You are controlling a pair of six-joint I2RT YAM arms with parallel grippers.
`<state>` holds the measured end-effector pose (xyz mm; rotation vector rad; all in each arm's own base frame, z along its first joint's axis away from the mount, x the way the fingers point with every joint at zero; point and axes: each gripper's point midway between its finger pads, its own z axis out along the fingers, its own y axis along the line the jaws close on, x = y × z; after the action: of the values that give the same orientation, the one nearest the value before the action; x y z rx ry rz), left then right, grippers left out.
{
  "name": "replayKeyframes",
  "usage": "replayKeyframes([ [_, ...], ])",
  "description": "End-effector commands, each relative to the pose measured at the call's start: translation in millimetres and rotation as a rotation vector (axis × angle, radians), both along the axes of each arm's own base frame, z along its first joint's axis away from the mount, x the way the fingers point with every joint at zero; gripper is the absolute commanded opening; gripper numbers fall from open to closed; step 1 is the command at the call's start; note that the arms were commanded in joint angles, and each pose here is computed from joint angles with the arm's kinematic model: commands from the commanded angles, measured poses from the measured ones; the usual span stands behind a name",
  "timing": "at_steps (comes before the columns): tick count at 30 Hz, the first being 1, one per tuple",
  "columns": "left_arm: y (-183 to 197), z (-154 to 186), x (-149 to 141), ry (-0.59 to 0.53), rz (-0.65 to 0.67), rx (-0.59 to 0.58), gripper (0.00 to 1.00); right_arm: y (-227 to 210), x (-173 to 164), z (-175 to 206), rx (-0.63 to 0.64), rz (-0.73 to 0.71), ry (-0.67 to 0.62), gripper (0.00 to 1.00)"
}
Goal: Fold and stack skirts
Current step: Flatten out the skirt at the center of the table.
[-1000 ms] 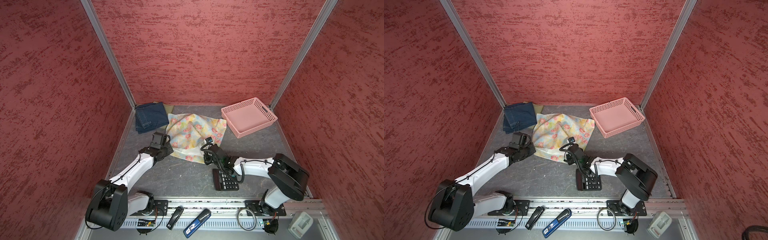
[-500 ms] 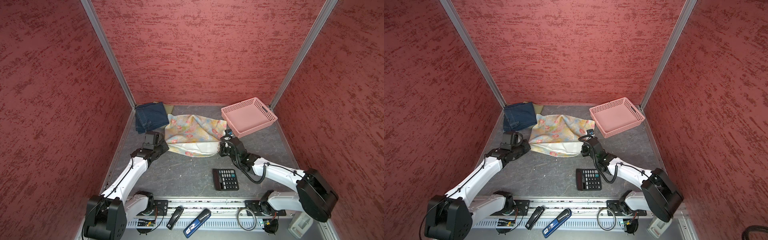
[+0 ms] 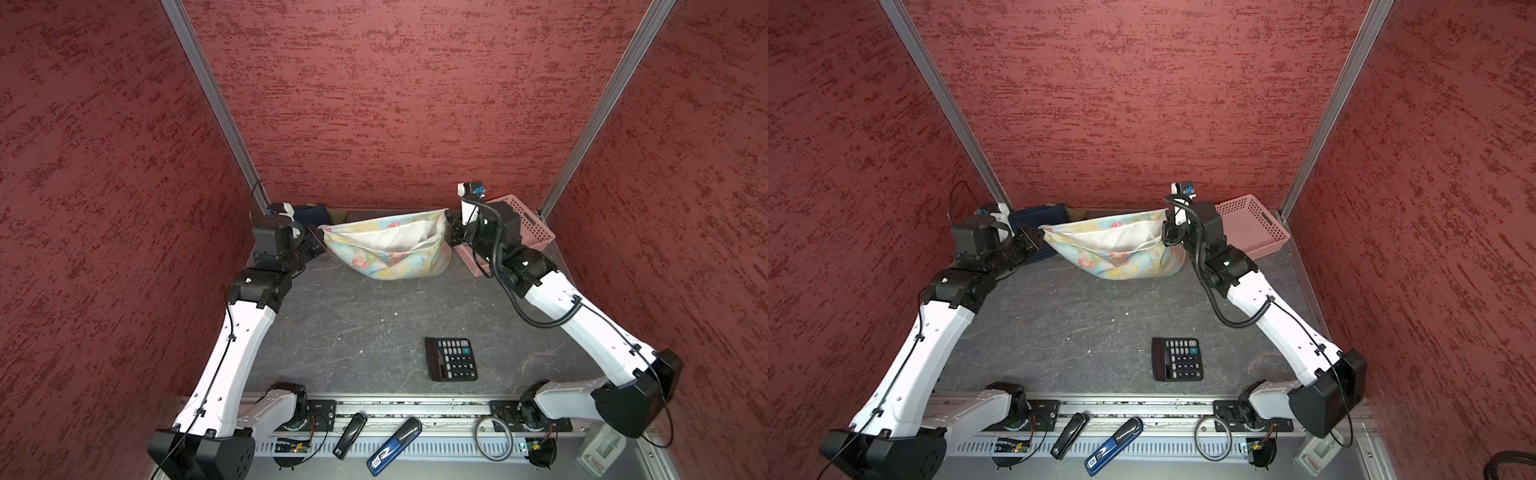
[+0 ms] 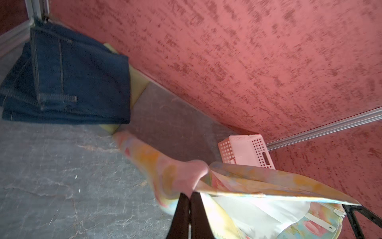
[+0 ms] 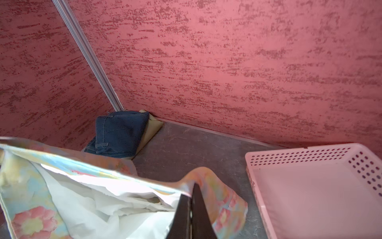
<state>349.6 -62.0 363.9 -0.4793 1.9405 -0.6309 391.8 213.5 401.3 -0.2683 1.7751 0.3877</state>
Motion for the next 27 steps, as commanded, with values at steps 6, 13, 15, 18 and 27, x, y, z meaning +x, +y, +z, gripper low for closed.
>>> replayKeyframes([
  [6,12.4,60.1,24.7,-0.106,0.017,0.092,0.0,-13.6,33.9,40.3,-0.041,0.029,0.002,0.0],
  [13,19.4,77.3,57.3,-0.126,0.014,0.105,0.0,-2.9,69.1,59.2,-0.008,0.087,-0.03,0.0],
  [15,20.0,83.9,58.6,-0.135,0.01,0.108,0.0,0.1,72.8,65.4,-0.005,0.099,-0.043,0.0],
  [18,18.4,87.8,46.7,-0.145,-0.001,0.108,0.0,0.9,66.7,68.3,0.005,0.114,-0.048,0.0],
  [27,11.0,-57.3,-37.5,0.046,0.004,-0.037,0.0,1.0,-27.7,-51.9,0.097,0.267,0.075,0.0],
])
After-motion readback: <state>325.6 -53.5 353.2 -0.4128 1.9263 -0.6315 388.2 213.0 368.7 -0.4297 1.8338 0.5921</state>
